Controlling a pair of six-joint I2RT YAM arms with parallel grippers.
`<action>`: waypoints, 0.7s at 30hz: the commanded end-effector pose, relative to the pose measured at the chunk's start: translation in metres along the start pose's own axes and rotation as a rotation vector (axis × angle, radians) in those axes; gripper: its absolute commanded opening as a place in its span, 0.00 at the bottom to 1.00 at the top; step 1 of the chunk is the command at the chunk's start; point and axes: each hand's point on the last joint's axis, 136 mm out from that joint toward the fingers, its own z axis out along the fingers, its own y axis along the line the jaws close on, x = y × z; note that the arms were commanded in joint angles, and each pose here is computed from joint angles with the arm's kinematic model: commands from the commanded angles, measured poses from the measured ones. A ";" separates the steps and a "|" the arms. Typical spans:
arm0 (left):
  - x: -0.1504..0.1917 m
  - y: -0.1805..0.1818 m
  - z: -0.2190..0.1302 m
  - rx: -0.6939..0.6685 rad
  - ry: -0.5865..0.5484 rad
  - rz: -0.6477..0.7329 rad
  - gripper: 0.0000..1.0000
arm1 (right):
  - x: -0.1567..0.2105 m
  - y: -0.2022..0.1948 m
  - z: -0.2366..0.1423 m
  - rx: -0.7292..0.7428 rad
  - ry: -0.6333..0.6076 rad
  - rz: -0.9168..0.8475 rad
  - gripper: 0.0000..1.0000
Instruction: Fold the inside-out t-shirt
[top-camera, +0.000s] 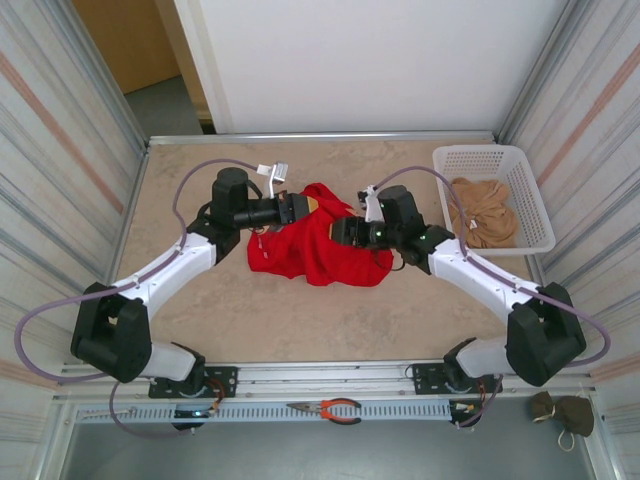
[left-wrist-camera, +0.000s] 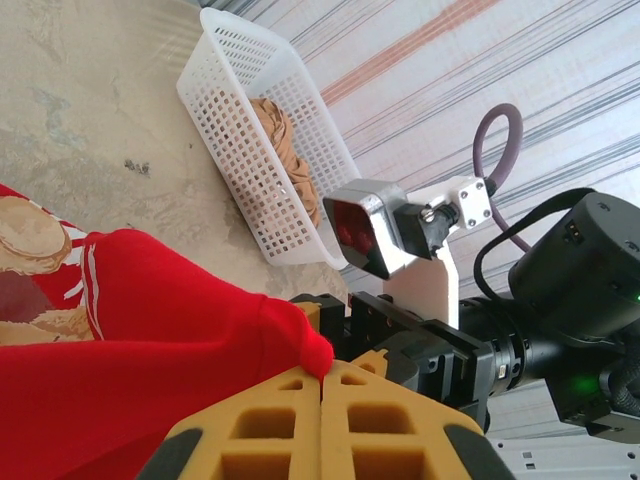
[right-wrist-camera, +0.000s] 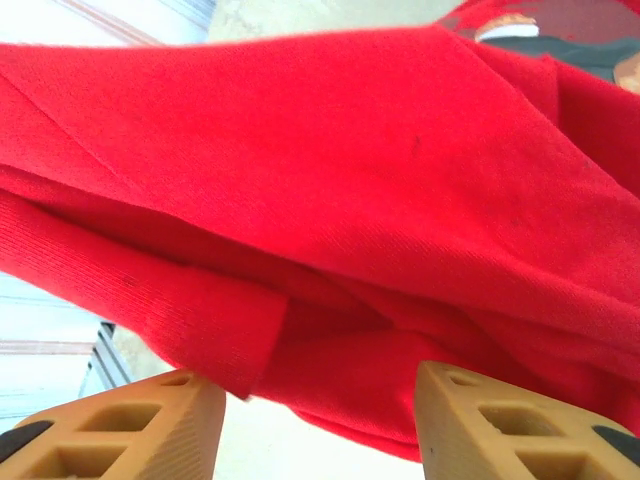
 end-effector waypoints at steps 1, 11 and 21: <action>-0.003 -0.007 -0.004 0.036 -0.012 0.025 0.00 | -0.022 0.026 -0.003 -0.070 -0.050 -0.017 0.48; -0.001 0.000 -0.004 0.021 -0.010 0.016 0.00 | -0.037 0.044 -0.004 -0.130 -0.057 -0.021 0.00; -0.019 0.046 -0.005 -0.102 -0.017 -0.006 0.48 | -0.071 0.117 -0.086 -0.221 -0.202 -0.135 0.00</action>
